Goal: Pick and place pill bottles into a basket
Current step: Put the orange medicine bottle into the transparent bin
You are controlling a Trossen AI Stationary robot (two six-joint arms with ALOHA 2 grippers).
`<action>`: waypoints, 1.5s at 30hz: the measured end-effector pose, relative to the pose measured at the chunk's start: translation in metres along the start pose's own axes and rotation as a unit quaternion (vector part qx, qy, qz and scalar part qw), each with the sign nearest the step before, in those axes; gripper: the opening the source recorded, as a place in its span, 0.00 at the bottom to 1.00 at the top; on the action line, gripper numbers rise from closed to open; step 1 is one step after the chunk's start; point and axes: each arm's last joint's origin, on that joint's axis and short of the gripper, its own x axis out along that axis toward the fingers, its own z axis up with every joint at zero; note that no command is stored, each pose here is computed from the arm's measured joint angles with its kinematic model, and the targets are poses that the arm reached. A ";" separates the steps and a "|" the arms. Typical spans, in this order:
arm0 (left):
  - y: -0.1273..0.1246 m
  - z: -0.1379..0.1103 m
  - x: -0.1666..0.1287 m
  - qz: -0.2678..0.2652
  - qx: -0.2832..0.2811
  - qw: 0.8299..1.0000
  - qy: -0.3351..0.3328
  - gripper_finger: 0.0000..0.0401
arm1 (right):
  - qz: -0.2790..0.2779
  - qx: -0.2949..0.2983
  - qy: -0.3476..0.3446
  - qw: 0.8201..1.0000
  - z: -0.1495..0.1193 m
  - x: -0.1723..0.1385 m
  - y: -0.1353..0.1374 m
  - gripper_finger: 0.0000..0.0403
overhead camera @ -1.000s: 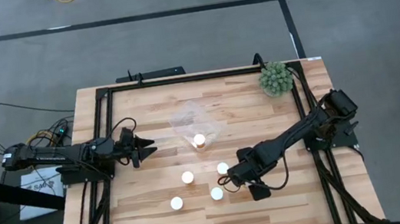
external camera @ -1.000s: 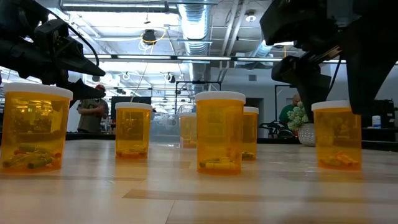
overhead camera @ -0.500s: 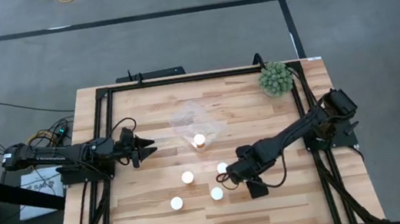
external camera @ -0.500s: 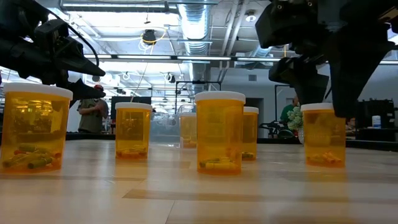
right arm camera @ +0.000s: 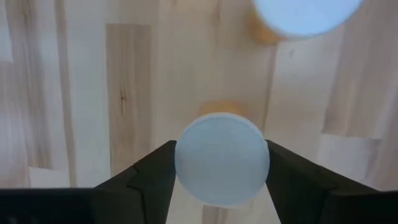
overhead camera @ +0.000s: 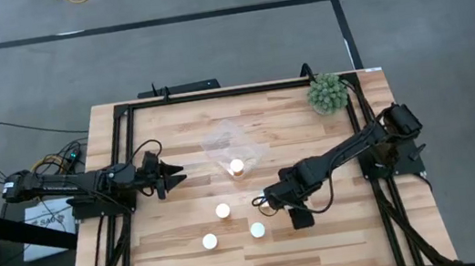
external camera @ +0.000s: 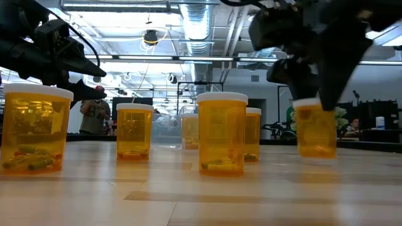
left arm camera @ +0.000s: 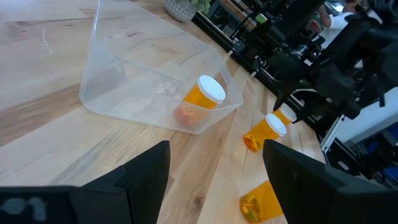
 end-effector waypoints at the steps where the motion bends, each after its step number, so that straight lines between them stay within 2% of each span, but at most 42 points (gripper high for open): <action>1: 0.000 0.000 0.000 0.000 0.000 1.000 0.000 0.62 | 0.000 0.000 -0.002 1.000 0.002 -0.003 -0.002 0.51; 5: 0.000 0.000 0.000 0.000 0.000 1.000 0.000 0.62 | -0.001 -0.005 -0.009 1.000 0.010 -0.018 -0.008 0.48; 11: 0.000 0.000 0.000 0.000 0.000 1.000 0.000 0.62 | -0.006 -0.008 -0.011 1.000 0.021 -0.048 -0.023 0.54; 15: 0.000 0.000 0.000 0.000 0.000 1.000 0.000 0.62 | -0.011 -0.016 -0.012 1.000 0.027 -0.074 -0.037 0.53; 21: 0.000 0.000 0.000 0.000 0.000 1.000 0.000 0.62 | -0.027 -0.009 -0.040 0.999 0.034 -0.113 -0.068 0.49; 28: 0.000 0.001 0.000 0.005 0.000 1.000 -0.007 0.62 | -0.047 0.029 -0.084 0.995 0.034 -0.143 -0.116 0.55; 33: 0.000 0.001 0.000 0.009 0.000 1.000 -0.011 0.62 | -0.064 0.028 -0.101 0.993 0.030 -0.150 -0.148 0.50; 36: 0.000 0.001 0.000 0.009 0.000 1.000 -0.012 0.62 | -0.070 0.023 -0.103 0.992 0.034 -0.143 -0.165 0.48; 45: 0.000 0.002 0.000 0.013 -0.002 1.000 -0.022 0.62 | -0.051 0.000 -0.058 0.997 0.052 -0.100 -0.196 0.55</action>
